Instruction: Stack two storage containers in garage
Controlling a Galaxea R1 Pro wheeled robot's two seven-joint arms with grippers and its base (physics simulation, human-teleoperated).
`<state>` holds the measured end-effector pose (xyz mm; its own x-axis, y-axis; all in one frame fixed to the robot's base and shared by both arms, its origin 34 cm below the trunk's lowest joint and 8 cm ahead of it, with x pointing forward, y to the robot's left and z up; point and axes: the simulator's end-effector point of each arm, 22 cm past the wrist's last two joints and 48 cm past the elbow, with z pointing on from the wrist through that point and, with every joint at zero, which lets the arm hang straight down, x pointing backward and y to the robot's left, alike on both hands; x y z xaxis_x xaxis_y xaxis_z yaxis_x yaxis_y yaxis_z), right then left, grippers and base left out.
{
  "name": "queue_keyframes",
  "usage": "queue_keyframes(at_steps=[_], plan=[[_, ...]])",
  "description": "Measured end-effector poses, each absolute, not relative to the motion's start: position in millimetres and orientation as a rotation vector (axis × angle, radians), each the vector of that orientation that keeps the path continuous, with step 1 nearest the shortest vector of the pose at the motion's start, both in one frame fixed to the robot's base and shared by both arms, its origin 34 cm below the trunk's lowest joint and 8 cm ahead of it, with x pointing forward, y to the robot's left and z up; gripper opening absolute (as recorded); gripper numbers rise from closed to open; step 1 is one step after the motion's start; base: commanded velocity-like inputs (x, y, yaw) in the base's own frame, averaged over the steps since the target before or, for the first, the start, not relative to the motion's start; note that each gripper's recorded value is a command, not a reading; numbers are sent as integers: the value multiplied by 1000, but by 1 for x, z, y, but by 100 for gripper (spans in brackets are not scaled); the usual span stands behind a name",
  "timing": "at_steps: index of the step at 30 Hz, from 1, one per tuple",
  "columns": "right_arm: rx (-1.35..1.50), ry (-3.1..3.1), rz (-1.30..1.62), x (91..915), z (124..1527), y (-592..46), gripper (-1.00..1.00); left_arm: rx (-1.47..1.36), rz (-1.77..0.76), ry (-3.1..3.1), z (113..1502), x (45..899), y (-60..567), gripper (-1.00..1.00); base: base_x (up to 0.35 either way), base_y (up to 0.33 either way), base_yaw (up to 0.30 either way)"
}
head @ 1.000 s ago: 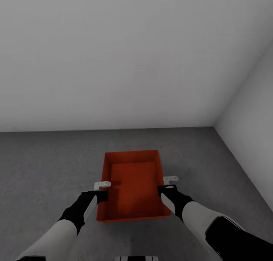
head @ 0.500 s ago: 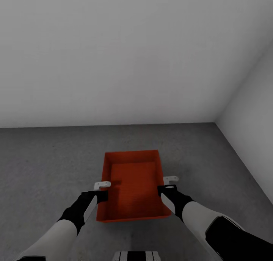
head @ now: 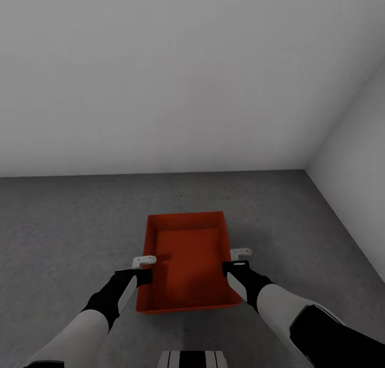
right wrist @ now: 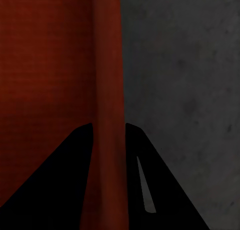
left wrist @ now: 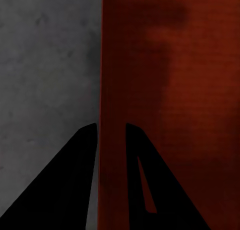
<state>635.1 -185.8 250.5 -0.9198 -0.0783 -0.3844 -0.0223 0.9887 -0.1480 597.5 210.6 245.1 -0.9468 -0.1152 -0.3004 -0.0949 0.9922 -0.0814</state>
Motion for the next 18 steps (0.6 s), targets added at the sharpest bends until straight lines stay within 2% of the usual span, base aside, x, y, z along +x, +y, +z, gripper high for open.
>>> queue_keyframes(at_steps=[18], plan=[[-72,2741,-198,632,247,-186,-100,-152,-94,2833,242,595,210,-100,0,0,0]])
